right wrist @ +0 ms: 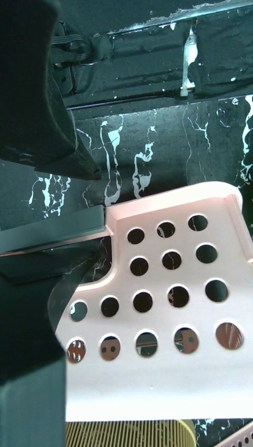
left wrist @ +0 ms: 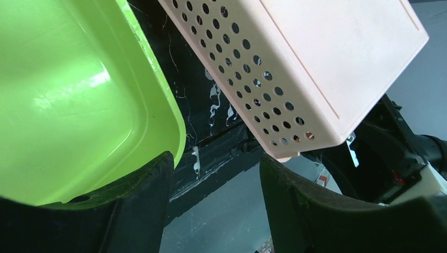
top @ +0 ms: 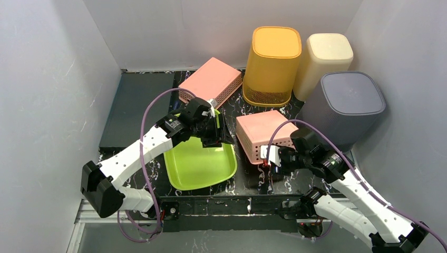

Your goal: Turn the large container upside down

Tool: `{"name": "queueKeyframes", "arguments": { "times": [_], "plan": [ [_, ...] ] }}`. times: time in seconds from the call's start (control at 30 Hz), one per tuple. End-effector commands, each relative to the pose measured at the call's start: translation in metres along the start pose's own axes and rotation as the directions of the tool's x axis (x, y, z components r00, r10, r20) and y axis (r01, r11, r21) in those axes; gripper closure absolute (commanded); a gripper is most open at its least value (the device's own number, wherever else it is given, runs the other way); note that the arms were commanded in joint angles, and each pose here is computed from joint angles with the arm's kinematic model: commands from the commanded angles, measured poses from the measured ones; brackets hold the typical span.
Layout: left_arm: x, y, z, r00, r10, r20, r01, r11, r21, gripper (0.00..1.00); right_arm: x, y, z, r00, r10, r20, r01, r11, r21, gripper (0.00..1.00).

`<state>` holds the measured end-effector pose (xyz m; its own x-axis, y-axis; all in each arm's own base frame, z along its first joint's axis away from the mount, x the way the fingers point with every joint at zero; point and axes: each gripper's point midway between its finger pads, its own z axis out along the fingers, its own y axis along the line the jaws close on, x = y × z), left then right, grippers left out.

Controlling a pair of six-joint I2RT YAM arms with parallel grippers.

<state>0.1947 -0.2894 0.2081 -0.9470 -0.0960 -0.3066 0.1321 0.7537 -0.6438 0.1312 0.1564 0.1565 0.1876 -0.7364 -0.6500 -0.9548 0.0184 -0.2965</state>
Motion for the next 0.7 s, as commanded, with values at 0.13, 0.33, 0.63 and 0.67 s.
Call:
{"name": "queueKeyframes", "arguments": {
  "times": [0.13, 0.33, 0.63, 0.67],
  "plan": [
    [-0.008, -0.02, 0.004, 1.0, -0.005, 0.021, 0.004, 0.999, 0.044, 0.42, -0.02, -0.02, -0.016, 0.996, -0.037, 0.075, 0.027, 0.991, 0.128, 0.42],
    [-0.007, -0.018, 0.004, 1.0, -0.012, 0.027, 0.011, 0.999, 0.036, 0.42, -0.024, -0.043, -0.032, 0.991, -0.083, 0.101, 0.048, 0.949, 0.311, 0.43],
    [-0.015, 0.002, -0.006, 0.995, -0.013, 0.099, 0.02, 0.997, -0.073, 0.43, -0.055, -0.088, -0.024, 0.878, 0.29, 0.38, -0.436, 0.811, 0.39, 0.44],
    [-0.019, 0.012, -0.015, 0.989, -0.01, 0.145, 0.028, 0.992, -0.122, 0.43, -0.054, -0.101, -0.022, 0.817, 0.392, 0.424, -0.557, 0.727, 0.401, 0.44]
  ]
}}
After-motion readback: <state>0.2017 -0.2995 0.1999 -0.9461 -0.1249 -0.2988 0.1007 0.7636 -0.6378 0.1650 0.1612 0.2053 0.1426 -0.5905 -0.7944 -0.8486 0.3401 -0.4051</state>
